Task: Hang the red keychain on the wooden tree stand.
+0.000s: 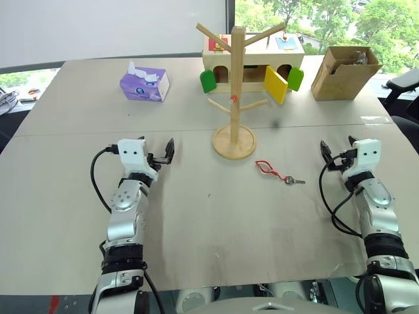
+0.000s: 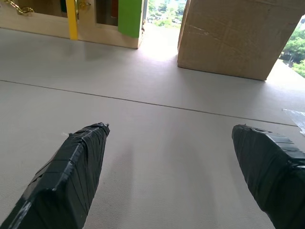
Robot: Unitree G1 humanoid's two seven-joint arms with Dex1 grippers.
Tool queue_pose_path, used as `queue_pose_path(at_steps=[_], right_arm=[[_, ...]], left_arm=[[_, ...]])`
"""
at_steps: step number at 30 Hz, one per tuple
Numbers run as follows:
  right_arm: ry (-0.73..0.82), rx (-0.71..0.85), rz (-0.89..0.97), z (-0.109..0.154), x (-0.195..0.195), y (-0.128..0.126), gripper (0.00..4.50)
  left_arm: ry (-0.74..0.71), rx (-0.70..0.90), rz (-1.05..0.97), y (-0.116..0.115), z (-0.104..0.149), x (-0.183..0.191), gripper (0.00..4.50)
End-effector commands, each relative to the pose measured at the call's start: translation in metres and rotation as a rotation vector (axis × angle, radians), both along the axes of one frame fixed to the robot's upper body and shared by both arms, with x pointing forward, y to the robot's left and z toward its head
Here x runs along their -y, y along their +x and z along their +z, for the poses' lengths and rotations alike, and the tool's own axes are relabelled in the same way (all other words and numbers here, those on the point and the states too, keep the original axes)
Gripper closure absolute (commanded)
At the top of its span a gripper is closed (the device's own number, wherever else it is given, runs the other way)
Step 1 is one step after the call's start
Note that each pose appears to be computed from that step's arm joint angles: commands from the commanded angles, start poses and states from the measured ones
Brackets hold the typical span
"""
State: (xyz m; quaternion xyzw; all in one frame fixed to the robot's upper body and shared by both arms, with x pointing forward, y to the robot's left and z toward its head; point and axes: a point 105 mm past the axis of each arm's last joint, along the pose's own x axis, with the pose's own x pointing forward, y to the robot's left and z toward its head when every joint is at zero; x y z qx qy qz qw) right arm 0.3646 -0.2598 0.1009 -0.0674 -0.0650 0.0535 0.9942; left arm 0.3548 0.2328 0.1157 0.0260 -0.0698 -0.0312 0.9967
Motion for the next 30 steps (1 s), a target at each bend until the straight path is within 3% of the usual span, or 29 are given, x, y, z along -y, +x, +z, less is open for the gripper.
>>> queue_pose_path(at_steps=[1, 23, 27, 30], right_arm=[[-0.004, 0.048, -0.011, 0.014, 0.007, 0.0, 0.05], [0.002, 0.039, -0.011, 0.012, 0.011, -0.002, 0.05], [0.027, 0.006, 0.14, 0.016, -0.004, -0.006, 0.05], [0.038, -0.066, 0.419, 0.024, -0.034, -0.021, 0.05]], left_arm=[[-0.009, 0.06, 0.003, -0.002, 0.014, -0.005, 0.0], [-0.052, 0.065, -0.075, -0.005, 0.017, 0.002, 0.0], [-0.054, 0.123, -0.307, -0.021, 0.032, 0.037, 0.0], [-0.008, 0.146, -0.601, -0.054, 0.038, 0.08, 0.0]])
